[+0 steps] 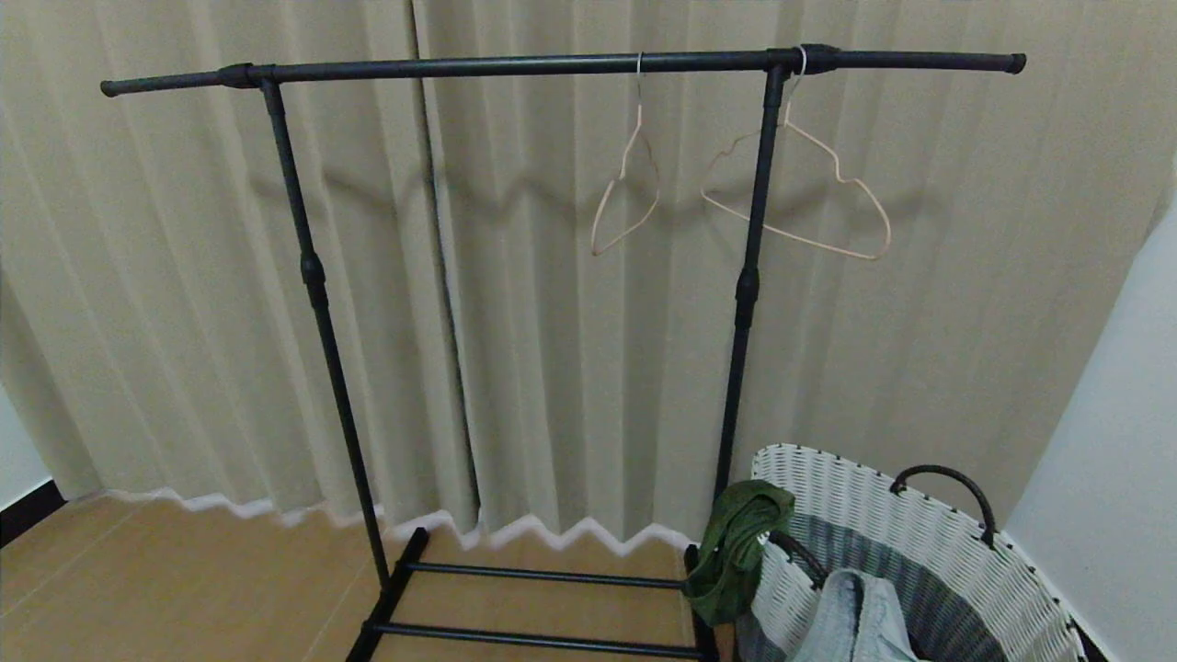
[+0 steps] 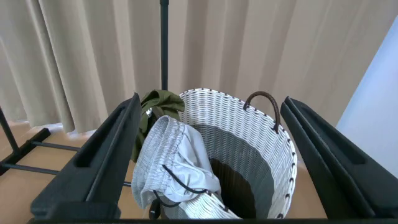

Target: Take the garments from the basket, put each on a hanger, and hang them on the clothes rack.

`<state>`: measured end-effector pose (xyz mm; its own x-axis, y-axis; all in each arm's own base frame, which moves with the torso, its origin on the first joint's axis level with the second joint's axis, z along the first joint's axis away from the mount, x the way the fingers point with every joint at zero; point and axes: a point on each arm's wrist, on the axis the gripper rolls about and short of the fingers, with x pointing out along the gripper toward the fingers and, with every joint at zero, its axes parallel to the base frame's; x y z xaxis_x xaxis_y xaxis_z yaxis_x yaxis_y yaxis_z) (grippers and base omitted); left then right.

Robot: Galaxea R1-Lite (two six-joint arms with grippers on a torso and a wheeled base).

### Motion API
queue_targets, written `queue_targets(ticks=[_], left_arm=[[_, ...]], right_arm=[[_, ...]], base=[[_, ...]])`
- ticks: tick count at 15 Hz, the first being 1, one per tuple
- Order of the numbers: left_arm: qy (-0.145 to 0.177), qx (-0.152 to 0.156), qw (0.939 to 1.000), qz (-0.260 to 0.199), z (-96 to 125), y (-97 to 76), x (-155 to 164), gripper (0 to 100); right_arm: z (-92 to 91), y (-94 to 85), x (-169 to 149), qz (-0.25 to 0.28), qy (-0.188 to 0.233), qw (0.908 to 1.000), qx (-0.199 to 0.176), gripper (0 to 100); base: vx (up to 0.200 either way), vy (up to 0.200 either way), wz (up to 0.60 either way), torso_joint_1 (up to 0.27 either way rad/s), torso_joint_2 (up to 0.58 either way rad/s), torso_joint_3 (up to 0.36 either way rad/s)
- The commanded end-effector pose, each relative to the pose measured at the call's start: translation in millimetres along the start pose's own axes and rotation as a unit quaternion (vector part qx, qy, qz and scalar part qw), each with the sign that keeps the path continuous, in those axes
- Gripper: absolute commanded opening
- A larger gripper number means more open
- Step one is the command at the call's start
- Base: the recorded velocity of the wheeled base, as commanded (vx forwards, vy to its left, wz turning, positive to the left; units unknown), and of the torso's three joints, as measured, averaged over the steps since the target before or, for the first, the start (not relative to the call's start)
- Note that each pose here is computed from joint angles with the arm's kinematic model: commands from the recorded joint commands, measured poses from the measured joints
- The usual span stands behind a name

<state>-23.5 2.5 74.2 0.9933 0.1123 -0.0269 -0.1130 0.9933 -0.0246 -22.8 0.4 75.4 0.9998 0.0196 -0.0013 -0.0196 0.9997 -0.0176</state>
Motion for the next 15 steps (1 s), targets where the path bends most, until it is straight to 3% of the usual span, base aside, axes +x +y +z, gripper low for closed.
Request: queue_targets(ticks=[1,6,15], left_arm=[[0.000,-0.001,1.0000,0.000,0.0,0.0,0.0,100],[0.000,0.000,1.0000,0.000,0.0,0.0,0.0,100],[0.000,0.001,1.0000,0.000,0.0,0.0,0.0,100]], right_arm=[[0.1,0.0,0.0,0.000,-0.001,1.0000,0.000,100],[-0.1,0.0,0.0,-0.001,0.000,1.0000,0.000,100],[-0.4,-0.1,-0.2,-0.001,0.003,0.9997,-0.023,100]], base=[[0.000,0.200,0.00,-0.002,0.01,0.002],[0.000,0.200,0.00,0.006,0.00,0.001],[0.022,0.000,0.00,0.000,0.00,0.001]])
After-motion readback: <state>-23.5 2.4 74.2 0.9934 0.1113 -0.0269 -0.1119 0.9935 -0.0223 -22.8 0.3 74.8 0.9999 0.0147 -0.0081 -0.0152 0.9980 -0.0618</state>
